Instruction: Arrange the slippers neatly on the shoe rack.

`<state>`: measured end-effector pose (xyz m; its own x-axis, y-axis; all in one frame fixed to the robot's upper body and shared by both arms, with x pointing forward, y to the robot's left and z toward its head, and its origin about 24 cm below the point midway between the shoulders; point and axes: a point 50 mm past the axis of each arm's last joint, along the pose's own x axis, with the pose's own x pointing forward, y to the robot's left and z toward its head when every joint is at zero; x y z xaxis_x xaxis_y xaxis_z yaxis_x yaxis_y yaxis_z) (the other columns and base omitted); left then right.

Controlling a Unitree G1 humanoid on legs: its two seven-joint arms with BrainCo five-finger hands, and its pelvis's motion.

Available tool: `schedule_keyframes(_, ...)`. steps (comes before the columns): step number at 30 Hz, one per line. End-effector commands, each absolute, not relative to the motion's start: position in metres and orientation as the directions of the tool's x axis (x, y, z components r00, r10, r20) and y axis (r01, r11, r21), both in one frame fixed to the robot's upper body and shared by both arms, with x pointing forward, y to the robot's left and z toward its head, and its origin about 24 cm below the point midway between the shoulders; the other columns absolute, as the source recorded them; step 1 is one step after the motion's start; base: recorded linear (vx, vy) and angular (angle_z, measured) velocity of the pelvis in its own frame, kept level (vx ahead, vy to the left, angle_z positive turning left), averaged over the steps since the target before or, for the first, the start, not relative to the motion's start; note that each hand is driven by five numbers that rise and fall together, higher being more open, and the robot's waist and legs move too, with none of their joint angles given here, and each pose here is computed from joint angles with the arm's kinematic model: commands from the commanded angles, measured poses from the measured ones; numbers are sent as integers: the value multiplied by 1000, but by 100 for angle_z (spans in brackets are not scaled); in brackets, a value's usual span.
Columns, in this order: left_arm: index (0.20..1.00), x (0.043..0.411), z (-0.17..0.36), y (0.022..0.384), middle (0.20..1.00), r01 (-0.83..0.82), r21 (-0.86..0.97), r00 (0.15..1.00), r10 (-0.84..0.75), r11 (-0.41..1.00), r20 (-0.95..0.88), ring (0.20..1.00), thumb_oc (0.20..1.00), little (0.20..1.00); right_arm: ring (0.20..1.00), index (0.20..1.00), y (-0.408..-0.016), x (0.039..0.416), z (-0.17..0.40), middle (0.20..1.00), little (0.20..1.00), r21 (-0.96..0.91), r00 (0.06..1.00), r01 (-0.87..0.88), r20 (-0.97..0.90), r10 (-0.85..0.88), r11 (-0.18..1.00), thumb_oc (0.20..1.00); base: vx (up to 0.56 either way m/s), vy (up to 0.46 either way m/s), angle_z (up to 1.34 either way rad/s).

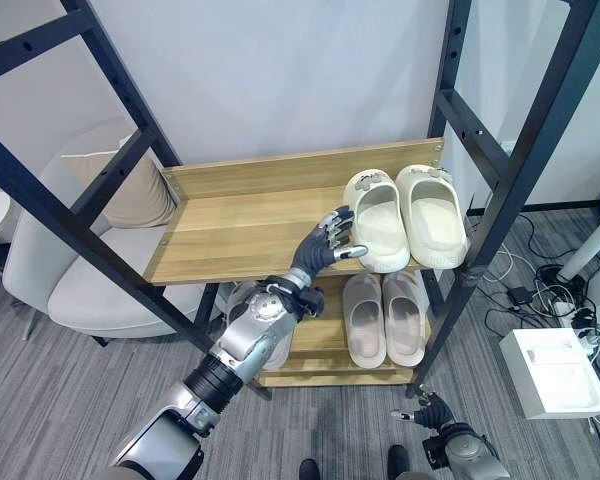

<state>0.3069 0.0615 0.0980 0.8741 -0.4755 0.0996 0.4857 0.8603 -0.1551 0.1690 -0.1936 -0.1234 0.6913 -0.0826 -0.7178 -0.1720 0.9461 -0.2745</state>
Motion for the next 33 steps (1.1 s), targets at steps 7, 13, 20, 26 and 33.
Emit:
schedule_keyframes(7, 1000, 333, 138, 61, 1000, 420, -98, 887, -385, 902, 254, 1000, 1000, 1000, 1000, 1000, -171, 194, -110, 1000, 1000, -252, 763, -175, -646, -31, 952, 1000, 0, 0, 0)
schedule_keyframes(13, 1000, 331, 158, 101, 1000, 288, -311, 916, -166, 906, 365, 1000, 1000, 1000, 1000, 1000, -169, 190, -113, 1000, 1000, -240, 759, -155, -650, -39, 958, 1000, 0, 0, 0)
schedule_keyframes(20, 1000, 287, 214, 105, 1000, 539, -279, 722, -265, 795, 639, 1000, 1000, 1000, 1000, 1000, -176, 185, -116, 1000, 1000, -237, 748, -150, -662, -47, 960, 1000, 1, -5, 2)
schedule_keyframes(26, 1000, 233, 237, 76, 1000, 813, -122, 444, -472, 569, 762, 1000, 1000, 1000, 1000, 1000, -172, 186, -119, 1000, 1000, -225, 736, -167, -677, -31, 960, 1000, 0, 0, 3)
schedule_keyframes(33, 1000, 206, 199, 41, 1000, 931, -131, 345, -698, 342, 628, 1000, 1000, 1000, 1000, 1000, -156, 199, -116, 1000, 1000, -234, 753, -206, -658, 1, 950, 1000, -8, 3, 10)
